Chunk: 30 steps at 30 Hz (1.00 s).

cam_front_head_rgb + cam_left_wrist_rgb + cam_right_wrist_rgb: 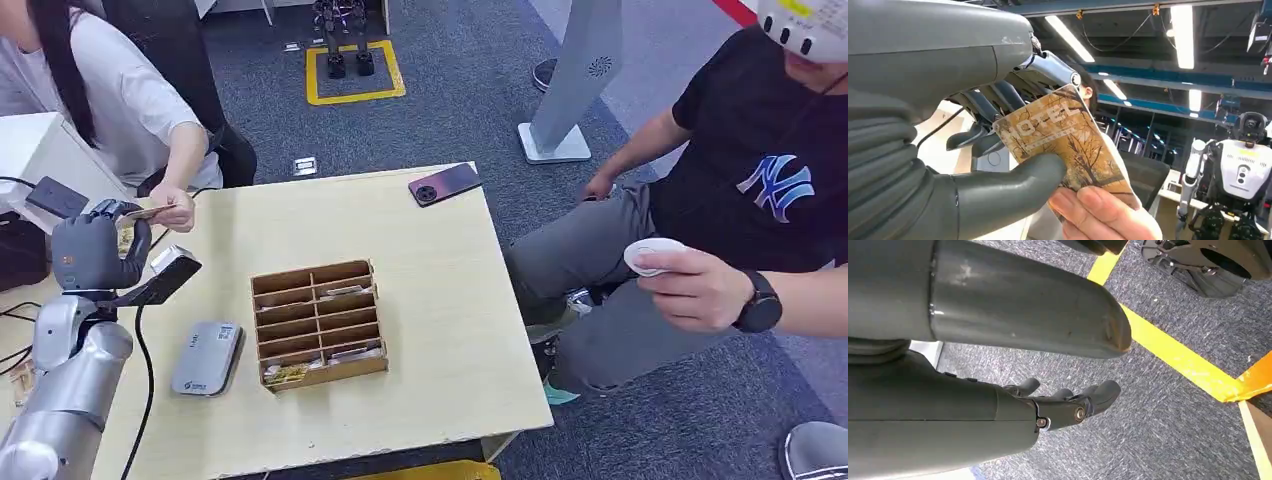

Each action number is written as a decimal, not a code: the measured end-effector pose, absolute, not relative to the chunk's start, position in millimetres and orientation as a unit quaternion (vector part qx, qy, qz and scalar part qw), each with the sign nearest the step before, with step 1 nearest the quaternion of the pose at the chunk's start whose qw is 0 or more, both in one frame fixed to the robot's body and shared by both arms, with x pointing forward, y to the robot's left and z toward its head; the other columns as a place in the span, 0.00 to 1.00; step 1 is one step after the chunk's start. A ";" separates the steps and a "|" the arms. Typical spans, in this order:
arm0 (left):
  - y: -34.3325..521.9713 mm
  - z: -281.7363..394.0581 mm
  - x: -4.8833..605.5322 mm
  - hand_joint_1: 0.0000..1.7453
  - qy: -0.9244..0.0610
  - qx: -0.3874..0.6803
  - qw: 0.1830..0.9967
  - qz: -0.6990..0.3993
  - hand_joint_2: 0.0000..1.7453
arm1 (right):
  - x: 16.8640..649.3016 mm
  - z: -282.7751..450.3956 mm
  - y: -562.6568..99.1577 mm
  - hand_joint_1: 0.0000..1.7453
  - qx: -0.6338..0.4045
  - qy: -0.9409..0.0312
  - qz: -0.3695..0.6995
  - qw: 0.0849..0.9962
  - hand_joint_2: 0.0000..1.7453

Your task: Pass the card to the sensor for recognition and then transmit it.

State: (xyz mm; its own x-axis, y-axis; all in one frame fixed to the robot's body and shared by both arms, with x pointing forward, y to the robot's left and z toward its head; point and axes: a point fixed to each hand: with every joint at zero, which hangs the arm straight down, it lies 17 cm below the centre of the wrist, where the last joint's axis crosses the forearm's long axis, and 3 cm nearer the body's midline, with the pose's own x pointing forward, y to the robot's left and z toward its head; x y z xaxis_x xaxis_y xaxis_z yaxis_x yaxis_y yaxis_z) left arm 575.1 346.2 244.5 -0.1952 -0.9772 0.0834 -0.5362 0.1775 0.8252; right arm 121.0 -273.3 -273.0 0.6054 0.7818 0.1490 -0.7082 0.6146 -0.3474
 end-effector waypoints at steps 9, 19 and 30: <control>347.6 237.4 570.5 0.00 -0.692 0.545 0.322 -0.347 1.00 | 118.1 -273.5 -273.3 0.00 -0.127 -0.143 0.422 0.886 0.00; 355.5 237.0 569.4 0.00 -0.692 0.548 0.332 -0.334 1.00 | 115.4 -274.1 -272.8 0.00 -0.125 -0.141 0.422 0.887 0.00; 357.6 238.3 567.2 0.00 -0.689 0.554 0.328 -0.334 1.00 | 114.7 -274.2 -272.7 0.00 -0.125 -0.140 0.422 0.887 0.00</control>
